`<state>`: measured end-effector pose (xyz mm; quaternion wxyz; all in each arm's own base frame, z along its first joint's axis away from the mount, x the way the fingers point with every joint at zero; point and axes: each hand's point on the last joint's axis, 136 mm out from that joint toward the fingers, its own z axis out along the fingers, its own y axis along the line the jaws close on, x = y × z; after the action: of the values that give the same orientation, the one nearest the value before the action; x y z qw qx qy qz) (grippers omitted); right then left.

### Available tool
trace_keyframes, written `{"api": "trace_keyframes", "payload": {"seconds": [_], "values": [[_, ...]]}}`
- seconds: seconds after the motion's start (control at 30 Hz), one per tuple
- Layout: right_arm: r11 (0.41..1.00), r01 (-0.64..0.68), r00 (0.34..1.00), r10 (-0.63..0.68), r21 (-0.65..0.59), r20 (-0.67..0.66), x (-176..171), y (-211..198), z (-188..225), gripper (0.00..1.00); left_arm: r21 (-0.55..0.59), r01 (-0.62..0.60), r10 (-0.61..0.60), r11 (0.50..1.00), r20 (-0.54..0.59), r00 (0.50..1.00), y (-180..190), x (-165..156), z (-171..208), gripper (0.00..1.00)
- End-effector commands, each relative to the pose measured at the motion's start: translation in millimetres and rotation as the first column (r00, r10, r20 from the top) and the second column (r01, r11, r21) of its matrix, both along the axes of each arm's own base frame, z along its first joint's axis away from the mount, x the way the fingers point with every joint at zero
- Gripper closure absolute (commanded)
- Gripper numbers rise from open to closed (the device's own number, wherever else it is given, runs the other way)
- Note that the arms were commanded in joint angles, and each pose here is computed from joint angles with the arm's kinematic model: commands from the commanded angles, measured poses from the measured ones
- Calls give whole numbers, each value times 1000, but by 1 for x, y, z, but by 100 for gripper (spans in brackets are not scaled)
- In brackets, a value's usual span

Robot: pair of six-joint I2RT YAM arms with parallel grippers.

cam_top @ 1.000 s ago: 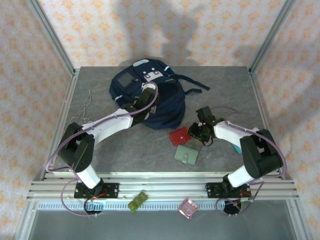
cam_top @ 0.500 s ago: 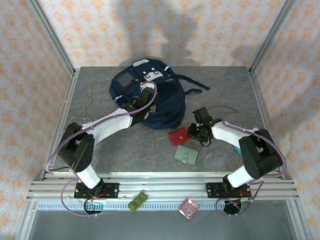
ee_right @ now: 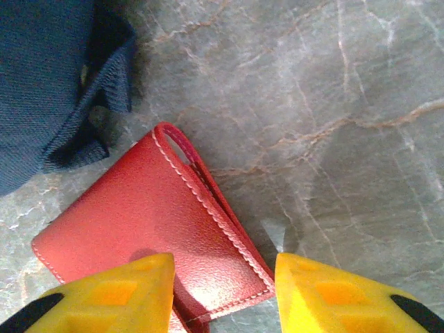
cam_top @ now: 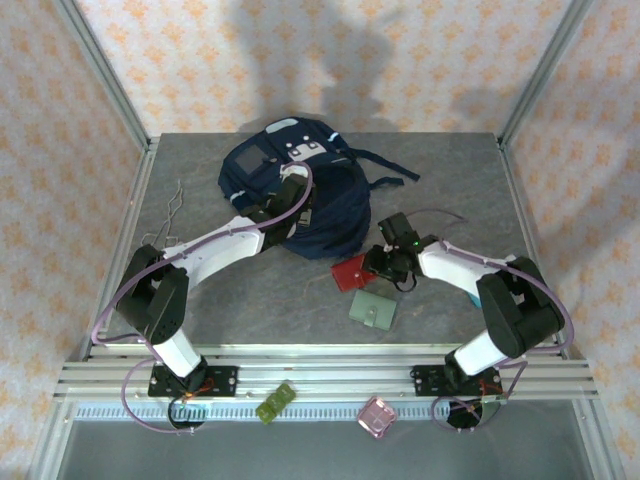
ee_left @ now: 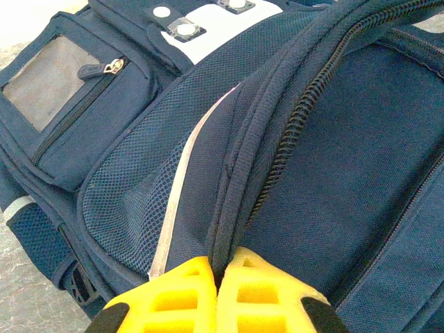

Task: Pack the student bag

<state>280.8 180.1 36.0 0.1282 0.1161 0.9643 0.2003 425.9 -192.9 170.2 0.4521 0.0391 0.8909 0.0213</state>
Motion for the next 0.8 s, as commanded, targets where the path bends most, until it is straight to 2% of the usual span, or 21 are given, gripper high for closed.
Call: {"api": "trace_keyframes", "payload": {"seconds": [0.0,0.37,0.43,0.63,0.77], "values": [[1000,-4,1000,4,18,16,4,4,6,57,-67,-25,29,997,55,998,3,4,23,100],[994,-63,997,58,-85,-59,-14,0,-27,58,-68,-27,31,997,55,998,4,4,22,100],[991,-80,994,72,-106,-81,-20,-1,-34,65,-67,-27,31,997,56,998,4,4,22,100],[989,-93,992,82,-116,-96,-26,-2,-39,100,-68,-30,34,997,56,998,4,5,22,100],[994,-93,995,91,-54,-35,-15,10,-16,100,-63,-31,34,998,52,998,5,6,22,100]]}}
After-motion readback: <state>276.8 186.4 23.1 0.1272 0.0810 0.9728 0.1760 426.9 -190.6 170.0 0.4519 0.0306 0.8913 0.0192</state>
